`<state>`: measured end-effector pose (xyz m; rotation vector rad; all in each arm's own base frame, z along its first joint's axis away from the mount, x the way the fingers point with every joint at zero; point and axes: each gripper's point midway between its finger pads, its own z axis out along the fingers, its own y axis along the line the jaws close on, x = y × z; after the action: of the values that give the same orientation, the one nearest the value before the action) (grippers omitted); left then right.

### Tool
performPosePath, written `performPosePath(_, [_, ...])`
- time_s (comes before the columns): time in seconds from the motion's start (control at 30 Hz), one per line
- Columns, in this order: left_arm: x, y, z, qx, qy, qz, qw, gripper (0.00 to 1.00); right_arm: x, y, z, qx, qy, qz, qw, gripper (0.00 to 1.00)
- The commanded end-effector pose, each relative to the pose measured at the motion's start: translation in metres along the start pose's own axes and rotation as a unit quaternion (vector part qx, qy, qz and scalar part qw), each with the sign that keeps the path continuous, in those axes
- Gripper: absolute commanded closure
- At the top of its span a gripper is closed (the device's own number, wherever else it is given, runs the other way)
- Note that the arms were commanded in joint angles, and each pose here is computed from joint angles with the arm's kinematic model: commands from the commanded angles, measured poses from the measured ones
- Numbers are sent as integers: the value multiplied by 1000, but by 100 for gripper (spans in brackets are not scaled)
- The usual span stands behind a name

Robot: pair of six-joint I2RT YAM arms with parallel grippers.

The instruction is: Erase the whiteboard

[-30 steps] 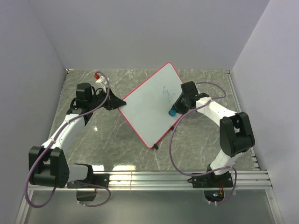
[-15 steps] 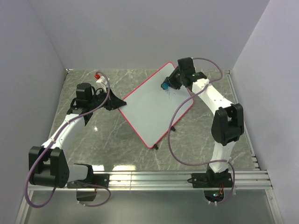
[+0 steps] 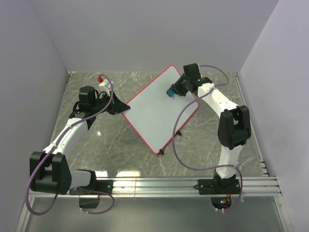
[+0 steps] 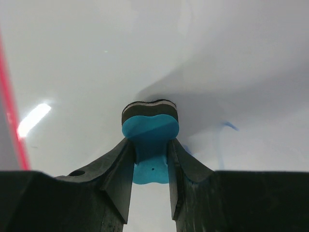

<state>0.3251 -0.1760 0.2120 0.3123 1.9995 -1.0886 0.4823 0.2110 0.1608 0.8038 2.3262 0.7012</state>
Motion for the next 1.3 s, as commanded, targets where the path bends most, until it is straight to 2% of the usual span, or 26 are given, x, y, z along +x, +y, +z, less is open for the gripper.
performPosePath(0.0, [11, -18, 2, 48, 20, 87, 995, 100, 10, -51, -3, 53, 0, 4, 999, 100])
performPosePath(0.13, [11, -18, 2, 49, 20, 86, 995, 100, 34, -100, -6, 97, 15, -7, 995, 100])
performPosePath(0.33, [12, -18, 3, 52, 21, 84, 995, 100, 44, -124, -8, 110, 23, -5, 994, 100])
performPosePath(0.5, [13, -19, 4, 54, 23, 82, 995, 100, 31, -96, -5, 79, 18, 0, 997, 100])
performPosePath(0.6, [14, -20, 4, 55, 24, 82, 995, 100, 10, -53, -7, 31, 4, 4, 1000, 100])
performPosePath(0.8, [15, -22, 4, 59, 27, 83, 994, 100, -20, 3, 1, -17, -8, 13, 1000, 100])
performPosePath(1.1, [16, -25, 6, 62, 30, 89, 994, 100, -24, 52, 18, -51, 4, 31, 998, 100])
performPosePath(1.27, [16, -25, 4, 57, 28, 94, 994, 100, -19, 39, 14, -40, 3, 25, 999, 100])
